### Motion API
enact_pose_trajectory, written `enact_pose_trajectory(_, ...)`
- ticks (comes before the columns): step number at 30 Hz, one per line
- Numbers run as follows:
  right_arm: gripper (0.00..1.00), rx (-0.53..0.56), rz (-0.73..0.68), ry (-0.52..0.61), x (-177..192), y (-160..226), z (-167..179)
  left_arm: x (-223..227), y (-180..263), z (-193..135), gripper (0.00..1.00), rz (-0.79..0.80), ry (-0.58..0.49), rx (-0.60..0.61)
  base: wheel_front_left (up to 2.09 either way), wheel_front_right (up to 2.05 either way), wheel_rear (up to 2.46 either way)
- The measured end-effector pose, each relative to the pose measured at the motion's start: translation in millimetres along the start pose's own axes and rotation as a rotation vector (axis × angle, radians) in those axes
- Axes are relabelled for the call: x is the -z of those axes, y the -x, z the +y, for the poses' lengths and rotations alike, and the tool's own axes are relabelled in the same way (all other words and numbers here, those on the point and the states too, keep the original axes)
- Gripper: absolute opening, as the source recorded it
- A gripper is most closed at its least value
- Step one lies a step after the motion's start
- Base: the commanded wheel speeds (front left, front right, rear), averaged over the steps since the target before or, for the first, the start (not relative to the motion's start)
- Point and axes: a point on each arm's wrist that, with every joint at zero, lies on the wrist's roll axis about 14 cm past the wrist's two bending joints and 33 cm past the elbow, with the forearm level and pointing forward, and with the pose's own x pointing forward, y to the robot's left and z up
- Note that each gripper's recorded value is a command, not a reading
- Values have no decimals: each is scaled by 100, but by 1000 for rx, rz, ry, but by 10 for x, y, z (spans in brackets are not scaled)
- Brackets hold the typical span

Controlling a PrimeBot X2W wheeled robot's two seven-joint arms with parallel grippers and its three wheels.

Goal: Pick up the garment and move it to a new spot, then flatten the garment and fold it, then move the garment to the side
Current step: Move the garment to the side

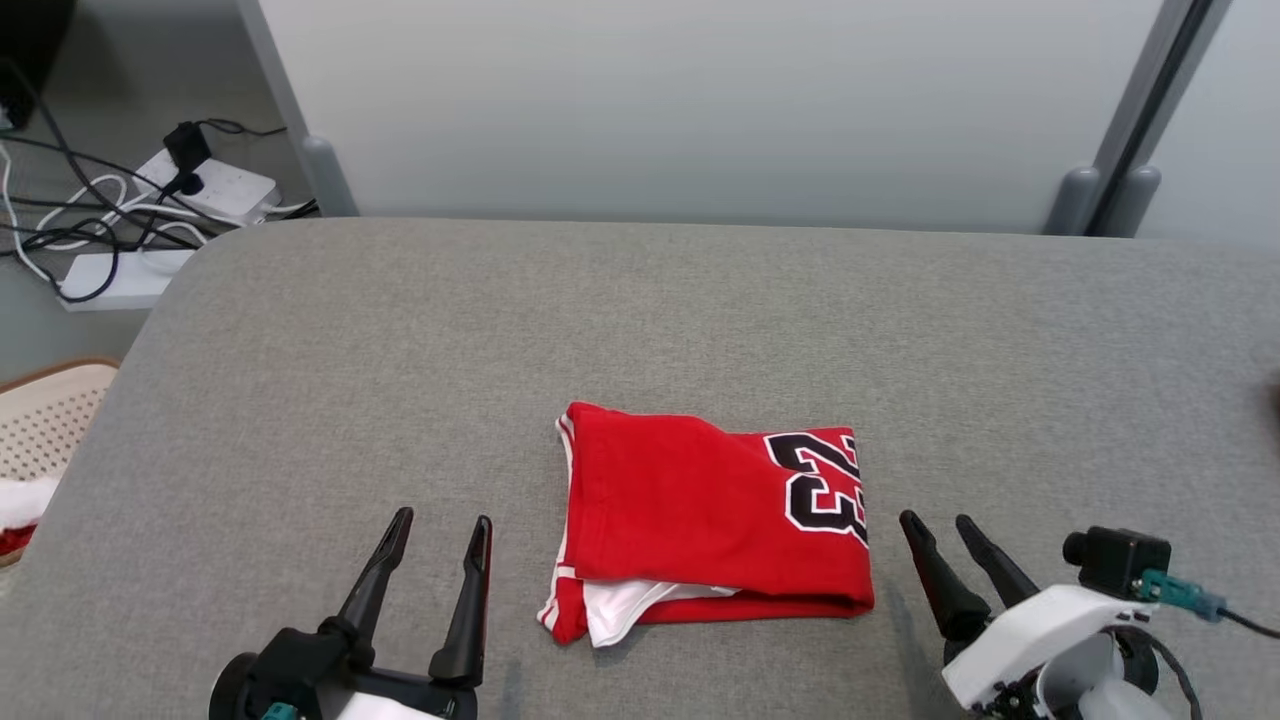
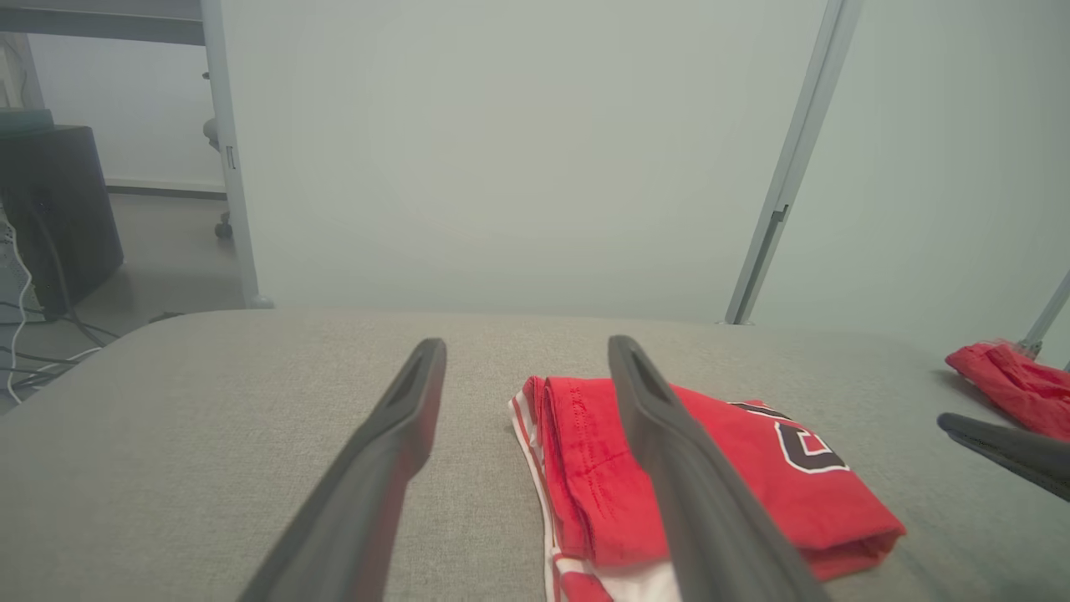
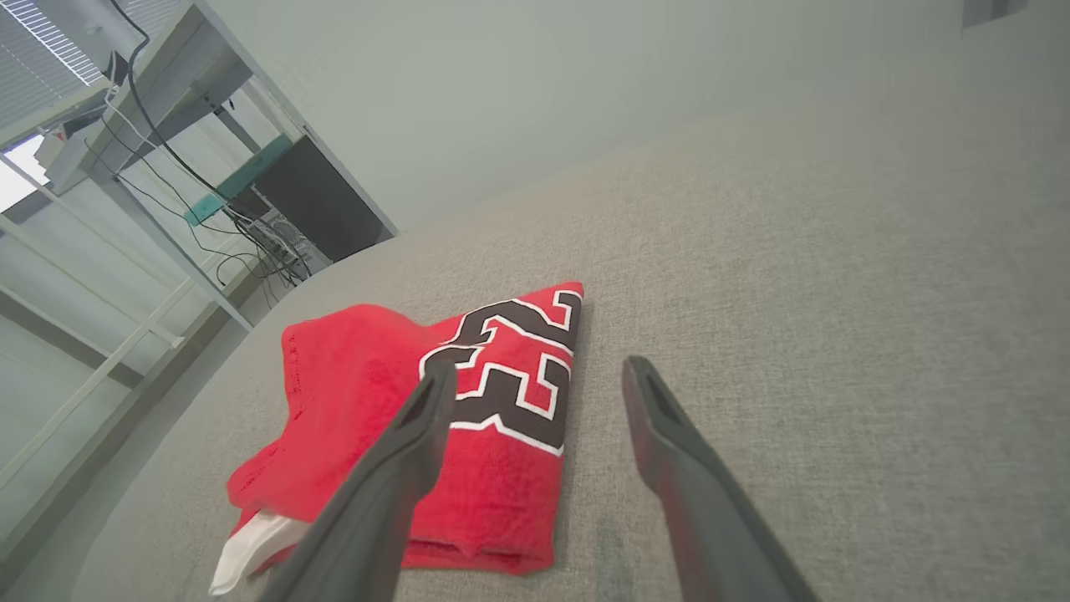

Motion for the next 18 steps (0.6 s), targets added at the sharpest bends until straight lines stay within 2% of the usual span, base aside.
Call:
enact_pose_trajectory(7, 100, -7, 170, -100, 213, -281, 12, 36, 53, 82, 100, 14, 0, -33, 0, 0, 0)
enact_pose_trajectory(18, 100, 5, 364, -124, 603, -466, -83, 64, 74, 244, 100, 28, -9, -95, 0, 0, 0)
